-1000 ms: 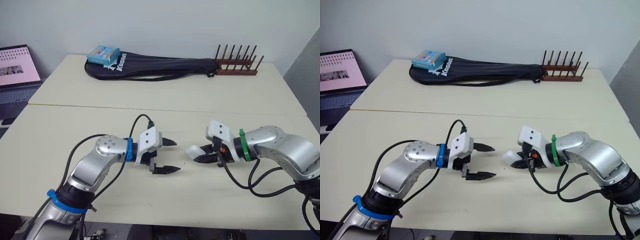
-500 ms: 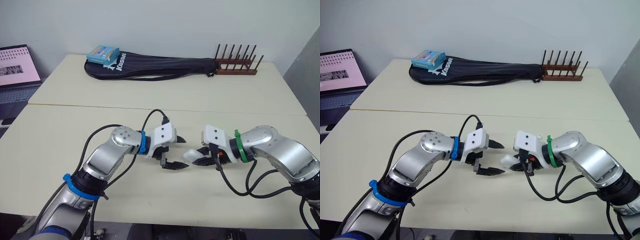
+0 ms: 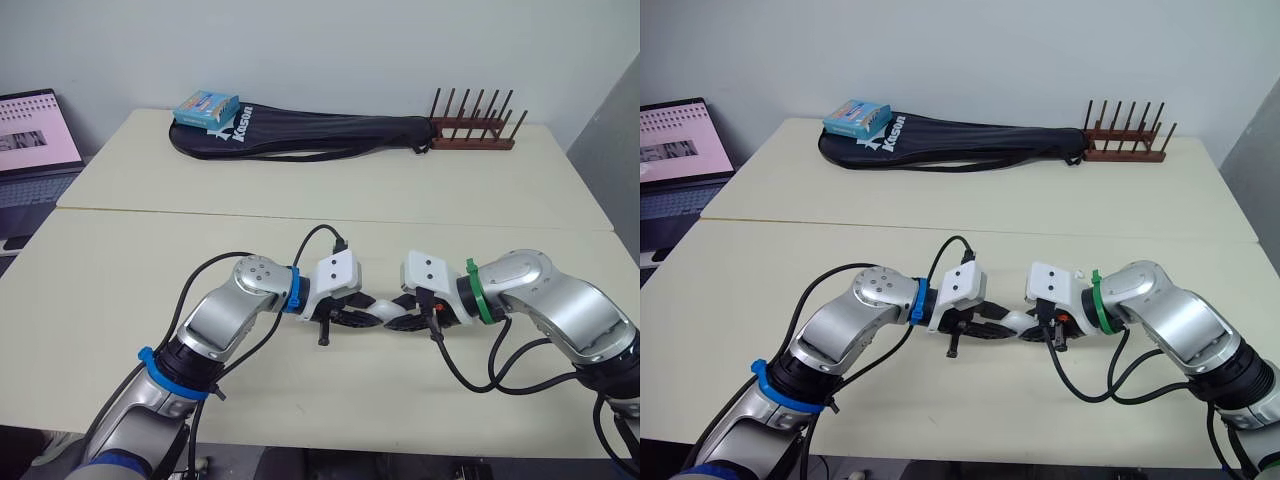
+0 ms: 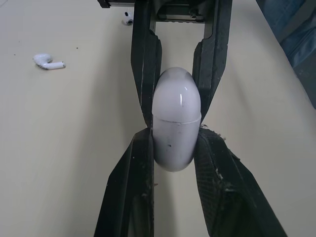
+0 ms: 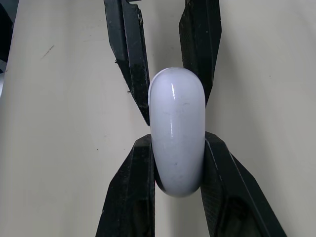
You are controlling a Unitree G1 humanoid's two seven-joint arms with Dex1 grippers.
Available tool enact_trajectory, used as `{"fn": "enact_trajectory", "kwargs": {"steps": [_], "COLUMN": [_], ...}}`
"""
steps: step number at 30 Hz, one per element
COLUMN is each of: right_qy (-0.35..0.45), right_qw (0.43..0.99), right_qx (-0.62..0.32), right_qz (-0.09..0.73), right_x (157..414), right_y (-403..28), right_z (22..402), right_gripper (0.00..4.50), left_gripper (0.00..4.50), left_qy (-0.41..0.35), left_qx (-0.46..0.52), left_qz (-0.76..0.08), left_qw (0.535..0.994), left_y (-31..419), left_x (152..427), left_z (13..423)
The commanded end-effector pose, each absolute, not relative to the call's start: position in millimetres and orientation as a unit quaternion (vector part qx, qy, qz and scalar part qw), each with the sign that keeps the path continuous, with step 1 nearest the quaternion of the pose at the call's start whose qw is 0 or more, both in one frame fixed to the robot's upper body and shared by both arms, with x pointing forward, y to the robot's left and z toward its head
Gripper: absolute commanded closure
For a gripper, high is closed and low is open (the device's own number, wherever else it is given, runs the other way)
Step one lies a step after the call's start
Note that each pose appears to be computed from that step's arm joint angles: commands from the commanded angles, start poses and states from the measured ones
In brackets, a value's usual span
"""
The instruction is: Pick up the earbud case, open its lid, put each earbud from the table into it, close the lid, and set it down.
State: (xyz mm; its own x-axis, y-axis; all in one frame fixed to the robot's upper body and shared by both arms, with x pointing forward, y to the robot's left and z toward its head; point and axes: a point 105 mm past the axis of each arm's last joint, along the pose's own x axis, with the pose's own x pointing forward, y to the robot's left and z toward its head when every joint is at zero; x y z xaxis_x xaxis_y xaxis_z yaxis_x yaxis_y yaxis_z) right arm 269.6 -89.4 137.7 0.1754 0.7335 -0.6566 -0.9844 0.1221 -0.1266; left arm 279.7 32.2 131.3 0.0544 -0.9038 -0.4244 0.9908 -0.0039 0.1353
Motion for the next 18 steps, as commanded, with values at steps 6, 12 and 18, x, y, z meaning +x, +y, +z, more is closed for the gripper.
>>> {"fn": "enact_trajectory", "kwargs": {"steps": [6, 12, 18], "right_qy": [0.211, 0.202, 0.139], "right_qw": [0.701, 0.719, 0.721], "right_qx": [-0.301, -0.323, -0.35], "right_qz": [0.611, 0.581, 0.582], "right_x": [266, 272, 264], "right_y": [-93, -118, -133], "right_z": [147, 164, 187], "right_gripper": [2.05, 0.69, 0.69], "left_gripper": [3.73, 3.73, 3.73], "left_qy": [0.103, 0.096, 0.061], "left_qx": [0.199, 0.129, 0.021], "left_qz": [-0.676, -0.664, -0.646], "left_qw": [0.702, 0.73, 0.76], "left_y": [33, 45, 63], "left_x": [276, 279, 279], "left_z": [130, 131, 132]}}
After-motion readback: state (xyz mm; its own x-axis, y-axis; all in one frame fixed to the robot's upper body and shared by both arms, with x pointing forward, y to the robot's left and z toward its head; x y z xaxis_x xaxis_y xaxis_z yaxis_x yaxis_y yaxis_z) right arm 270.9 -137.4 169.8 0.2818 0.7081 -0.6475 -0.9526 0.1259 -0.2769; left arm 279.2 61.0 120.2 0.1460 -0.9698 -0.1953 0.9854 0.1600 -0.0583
